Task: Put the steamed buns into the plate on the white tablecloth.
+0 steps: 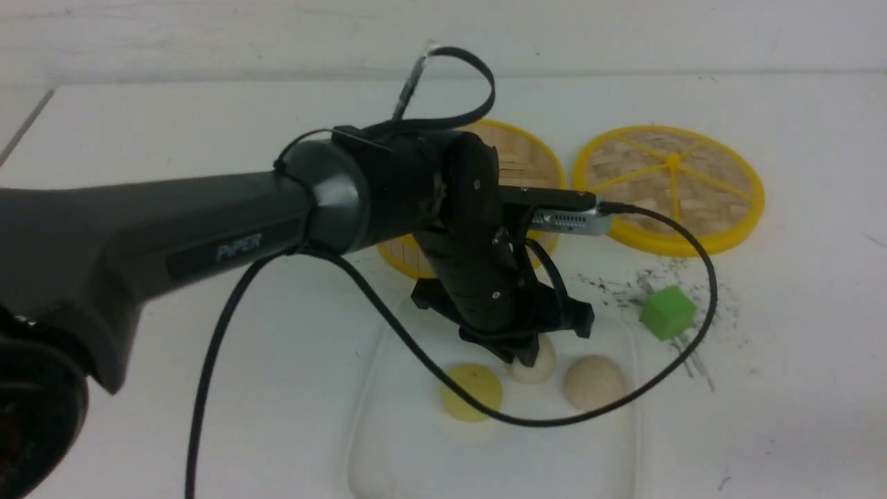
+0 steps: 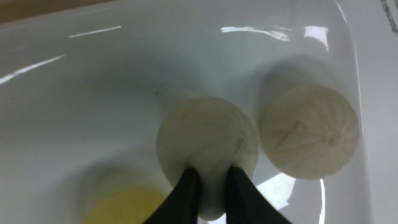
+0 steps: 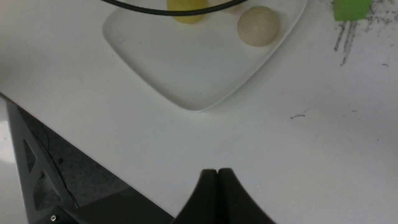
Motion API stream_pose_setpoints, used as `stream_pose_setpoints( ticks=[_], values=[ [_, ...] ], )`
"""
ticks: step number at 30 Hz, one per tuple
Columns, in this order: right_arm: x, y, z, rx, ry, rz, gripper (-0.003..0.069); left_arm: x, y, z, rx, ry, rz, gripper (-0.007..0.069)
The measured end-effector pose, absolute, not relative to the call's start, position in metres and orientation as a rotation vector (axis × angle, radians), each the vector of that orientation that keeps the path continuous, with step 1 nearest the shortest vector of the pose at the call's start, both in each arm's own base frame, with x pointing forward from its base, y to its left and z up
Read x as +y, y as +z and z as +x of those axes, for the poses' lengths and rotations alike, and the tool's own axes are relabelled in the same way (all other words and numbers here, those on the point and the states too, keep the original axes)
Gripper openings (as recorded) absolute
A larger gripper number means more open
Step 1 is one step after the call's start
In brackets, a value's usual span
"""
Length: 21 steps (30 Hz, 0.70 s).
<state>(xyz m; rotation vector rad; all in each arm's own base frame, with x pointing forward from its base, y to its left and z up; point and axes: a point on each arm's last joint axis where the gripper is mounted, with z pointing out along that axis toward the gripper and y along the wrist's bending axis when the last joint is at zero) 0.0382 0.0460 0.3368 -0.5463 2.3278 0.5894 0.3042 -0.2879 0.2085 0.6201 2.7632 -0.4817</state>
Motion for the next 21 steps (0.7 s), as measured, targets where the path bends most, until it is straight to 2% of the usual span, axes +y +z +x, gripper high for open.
stream_pose_setpoints(
  ticks=[2,4,6,10,12,13,17,21],
  values=[
    [0.041,0.34,0.029,2.314,0.574,-0.561,-0.0008,-0.289,0.209,0.305,2.753,-0.493,0.611,0.0263],
    [0.038,0.343,0.024,2.299,0.561,-0.566,-0.0008,-0.289,0.209,0.305,2.749,-0.497,0.608,0.0307],
    [0.029,0.354,0.013,2.238,0.512,-0.567,-0.0007,-0.289,0.213,0.305,2.736,-0.511,0.6,0.0386],
    [0.011,0.369,-0.007,2.102,0.411,-0.521,-0.0006,-0.286,0.231,0.302,2.697,-0.535,0.596,0.0459],
    [0.006,0.371,-0.012,2.075,0.385,-0.501,-0.0006,-0.285,0.239,0.3,2.68,-0.543,0.596,0.0468],
    [-0.003,0.37,-0.019,2.033,0.323,-0.469,-0.0006,-0.281,0.254,0.296,2.646,-0.557,0.597,0.0472],
    [-0.019,0.358,-0.028,1.987,0.215,-0.389,-0.0001,-0.273,0.285,0.288,2.569,-0.572,0.604,0.0466],
    [-0.016,0.334,-0.013,1.899,0.243,-0.265,0.0001,-0.265,0.306,0.282,2.509,-0.566,0.614,0.0421]
  ],
)
